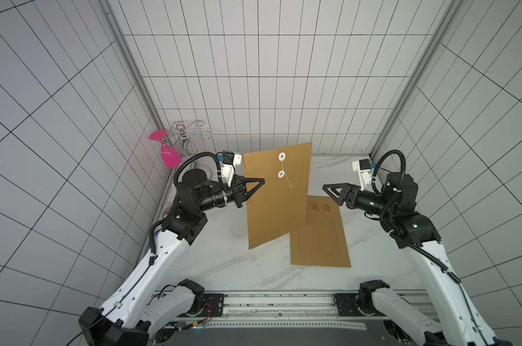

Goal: Open the file bag
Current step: Pick up the file bag from the center of the board, then open the file bag.

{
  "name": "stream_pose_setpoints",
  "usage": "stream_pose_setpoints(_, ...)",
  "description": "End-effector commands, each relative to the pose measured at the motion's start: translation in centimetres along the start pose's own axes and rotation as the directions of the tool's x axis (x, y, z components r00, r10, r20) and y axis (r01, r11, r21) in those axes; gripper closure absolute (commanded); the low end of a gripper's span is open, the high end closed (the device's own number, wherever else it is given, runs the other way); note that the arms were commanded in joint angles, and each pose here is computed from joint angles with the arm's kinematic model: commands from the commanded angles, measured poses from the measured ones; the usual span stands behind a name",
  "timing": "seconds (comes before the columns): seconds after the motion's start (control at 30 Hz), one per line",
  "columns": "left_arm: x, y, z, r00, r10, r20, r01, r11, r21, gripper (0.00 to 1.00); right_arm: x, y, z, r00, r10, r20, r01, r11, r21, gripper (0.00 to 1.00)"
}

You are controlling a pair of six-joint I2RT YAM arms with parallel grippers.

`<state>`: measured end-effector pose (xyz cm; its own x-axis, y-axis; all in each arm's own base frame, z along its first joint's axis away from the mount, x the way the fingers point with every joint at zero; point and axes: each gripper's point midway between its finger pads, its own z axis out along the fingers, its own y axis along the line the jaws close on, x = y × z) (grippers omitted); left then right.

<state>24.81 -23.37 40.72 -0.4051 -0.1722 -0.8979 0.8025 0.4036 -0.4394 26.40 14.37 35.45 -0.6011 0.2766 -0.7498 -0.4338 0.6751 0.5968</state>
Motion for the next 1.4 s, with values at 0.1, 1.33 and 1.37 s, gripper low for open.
stream_pose_setpoints(0.1,1.3,-1.1,-0.3,0.969,0.231,-0.086,-0.242,0.957,-0.162,1.00,1.6,1.2,-1.3,0.971,-0.238,-0.015,0.236,0.952,0.196,0.36)
stream_pose_setpoints(1.33,-0.1,-10.6,-0.8,0.909,0.402,-0.113,-0.395,0.915,0.077,1.00,2.8,13.8,2.7,0.877,-0.407,0.257,0.460,0.865,-0.201,0.58)
stream_pose_setpoints(1.37,-0.2,-10.5,-0.8,0.909,0.402,-0.112,-0.397,0.916,0.066,1.00,2.7,13.5,2.7,0.872,-0.413,0.263,0.466,0.866,-0.184,0.58)
